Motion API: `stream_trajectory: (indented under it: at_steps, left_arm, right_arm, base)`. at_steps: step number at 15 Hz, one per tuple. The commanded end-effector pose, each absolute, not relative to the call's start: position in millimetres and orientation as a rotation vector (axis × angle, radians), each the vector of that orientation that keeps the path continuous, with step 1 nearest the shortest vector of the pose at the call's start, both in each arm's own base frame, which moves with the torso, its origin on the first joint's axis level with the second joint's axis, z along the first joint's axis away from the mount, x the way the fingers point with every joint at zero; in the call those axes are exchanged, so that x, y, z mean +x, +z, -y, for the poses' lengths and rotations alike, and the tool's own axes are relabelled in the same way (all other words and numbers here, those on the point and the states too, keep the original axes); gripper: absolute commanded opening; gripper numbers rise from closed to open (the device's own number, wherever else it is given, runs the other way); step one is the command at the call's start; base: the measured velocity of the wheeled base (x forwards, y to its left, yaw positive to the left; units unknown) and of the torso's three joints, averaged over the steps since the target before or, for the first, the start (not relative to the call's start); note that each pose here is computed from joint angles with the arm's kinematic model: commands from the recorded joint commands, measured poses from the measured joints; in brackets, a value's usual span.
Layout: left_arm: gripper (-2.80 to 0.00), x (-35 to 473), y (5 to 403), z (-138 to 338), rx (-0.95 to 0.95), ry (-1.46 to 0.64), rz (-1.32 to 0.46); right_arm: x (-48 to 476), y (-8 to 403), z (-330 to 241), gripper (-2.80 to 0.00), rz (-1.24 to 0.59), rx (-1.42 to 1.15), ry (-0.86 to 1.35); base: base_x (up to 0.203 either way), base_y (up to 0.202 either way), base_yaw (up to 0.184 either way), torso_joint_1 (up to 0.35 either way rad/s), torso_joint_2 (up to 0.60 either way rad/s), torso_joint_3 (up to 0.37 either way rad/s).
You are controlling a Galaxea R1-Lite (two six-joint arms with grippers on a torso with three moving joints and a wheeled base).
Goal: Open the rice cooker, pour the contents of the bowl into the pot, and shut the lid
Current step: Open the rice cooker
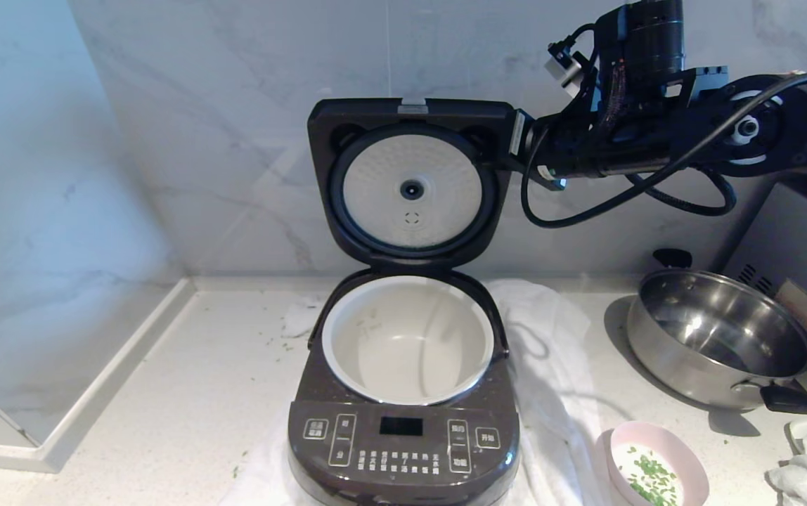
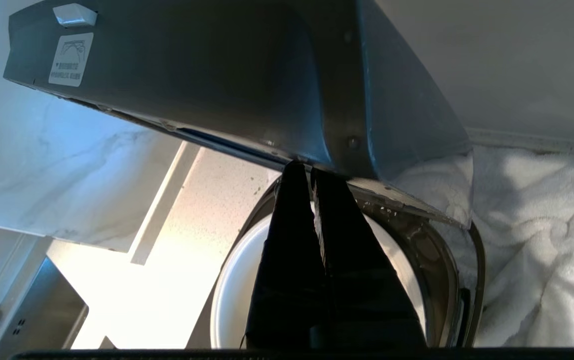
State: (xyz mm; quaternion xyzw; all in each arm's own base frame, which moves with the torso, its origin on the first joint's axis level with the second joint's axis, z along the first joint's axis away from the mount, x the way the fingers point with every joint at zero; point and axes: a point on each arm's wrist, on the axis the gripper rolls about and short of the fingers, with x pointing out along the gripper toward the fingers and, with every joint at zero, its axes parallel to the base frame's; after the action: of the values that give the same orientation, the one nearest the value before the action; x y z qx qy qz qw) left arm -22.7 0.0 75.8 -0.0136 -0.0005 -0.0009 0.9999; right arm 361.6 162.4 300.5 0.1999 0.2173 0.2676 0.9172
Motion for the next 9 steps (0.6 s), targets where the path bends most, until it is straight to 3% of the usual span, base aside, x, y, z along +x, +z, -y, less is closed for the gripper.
stream_trajectory:
  at_steps: [1,9]
  left_arm:
    - [-2.80,-22,75,0,-0.028,-0.002,-0.003]
    - [-2.80,-23,75,0,-0.028,-0.002,0.000]
  right_arm:
    - [368,298,-163,-2.80,-0.446,0.414,0.546]
    - [319,315,-182,-2.80,-0.466,0.397,0.646]
  base:
    - [0.000,0.000,0.000,0.000,0.00,0.000]
    - [0.000,0.000,0.000,0.000,0.00,0.000]
